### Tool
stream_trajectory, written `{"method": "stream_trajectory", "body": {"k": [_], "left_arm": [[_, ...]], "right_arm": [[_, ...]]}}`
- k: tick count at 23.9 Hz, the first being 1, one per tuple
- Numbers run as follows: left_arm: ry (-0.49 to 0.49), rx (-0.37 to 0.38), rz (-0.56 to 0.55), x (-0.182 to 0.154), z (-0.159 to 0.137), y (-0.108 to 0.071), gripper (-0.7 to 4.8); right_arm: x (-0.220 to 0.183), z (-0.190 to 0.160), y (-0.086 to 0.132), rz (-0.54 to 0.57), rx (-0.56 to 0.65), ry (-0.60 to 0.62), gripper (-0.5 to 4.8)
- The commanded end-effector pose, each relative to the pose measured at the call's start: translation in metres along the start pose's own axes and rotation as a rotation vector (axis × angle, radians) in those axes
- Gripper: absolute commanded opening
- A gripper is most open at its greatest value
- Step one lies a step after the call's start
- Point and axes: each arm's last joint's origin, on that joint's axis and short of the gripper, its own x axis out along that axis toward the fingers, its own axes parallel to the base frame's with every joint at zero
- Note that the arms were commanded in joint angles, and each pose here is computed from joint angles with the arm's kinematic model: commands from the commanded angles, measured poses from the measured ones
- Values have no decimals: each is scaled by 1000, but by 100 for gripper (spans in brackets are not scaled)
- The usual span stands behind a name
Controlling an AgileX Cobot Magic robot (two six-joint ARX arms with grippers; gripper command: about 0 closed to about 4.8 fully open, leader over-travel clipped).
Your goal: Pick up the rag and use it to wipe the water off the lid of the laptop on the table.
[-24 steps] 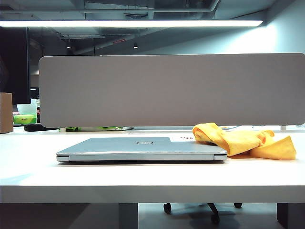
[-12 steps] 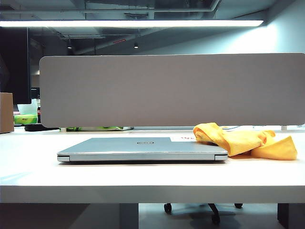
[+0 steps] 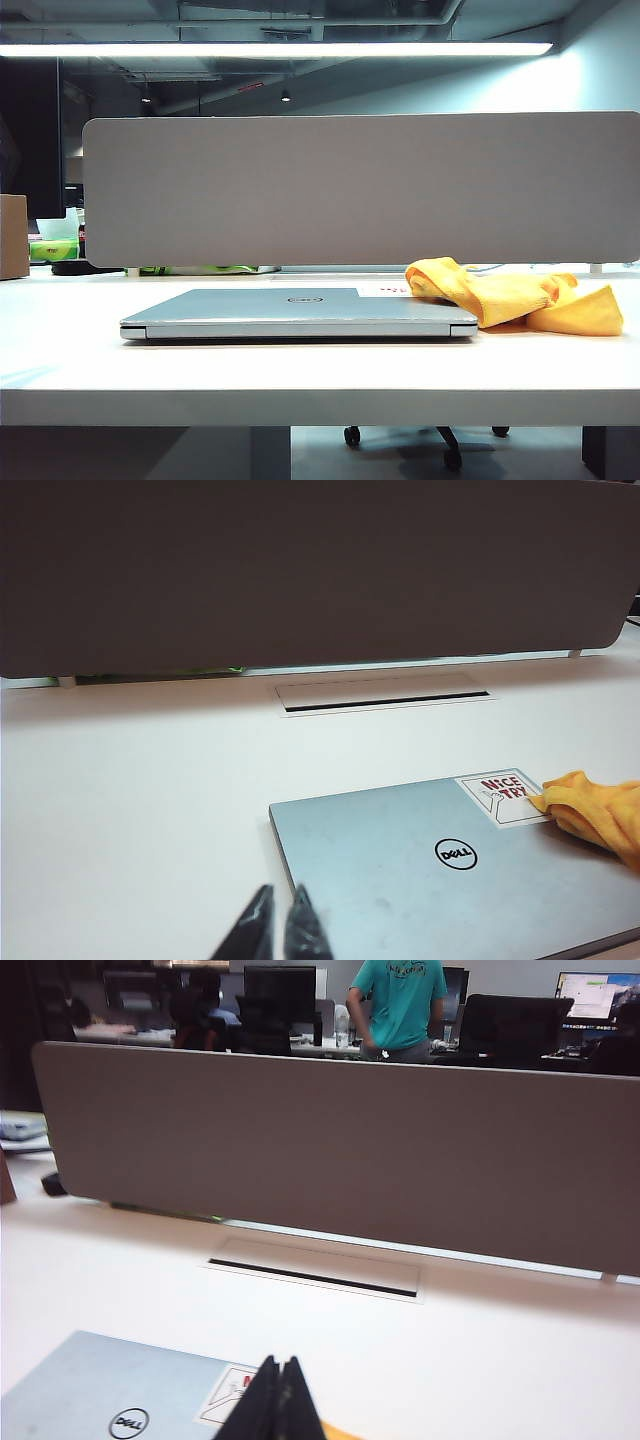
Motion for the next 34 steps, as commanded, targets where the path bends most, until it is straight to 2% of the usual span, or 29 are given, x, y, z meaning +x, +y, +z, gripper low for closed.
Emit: {"method": "stream_trajectory", "body": {"k": [1,8,15,19,21,25,28,34], "left_arm": [[-51,15,-3,-10,-5,-3,21],[-146,23,42,-32,-29,-8,21],[-111,10,86,-30,-67,-4,22],[-80,1,109,-26,-87,-1,21],[-102,6,107,-23,-100,0,21],[-111,63,114,-23,-100,0,21],[-106,60,113,-23,-100,0,21],[-69,46,110,-22,-104,0,21]], "right_arm": [[-9,-10,-1,-32,25,-25,-3],[-23,-43,0,-43,29,7,-2],[-25,-63,0,-43,77,151,-2],[-25,-67,0,-46,76,190,-2],[-26,-68,0,-47,75,206,-2],[-27,-73,1,-45,74,259,-1],[-27,-79,1,-46,73,311,-1],[-16,-96,3,18,82,262,-1]]}}
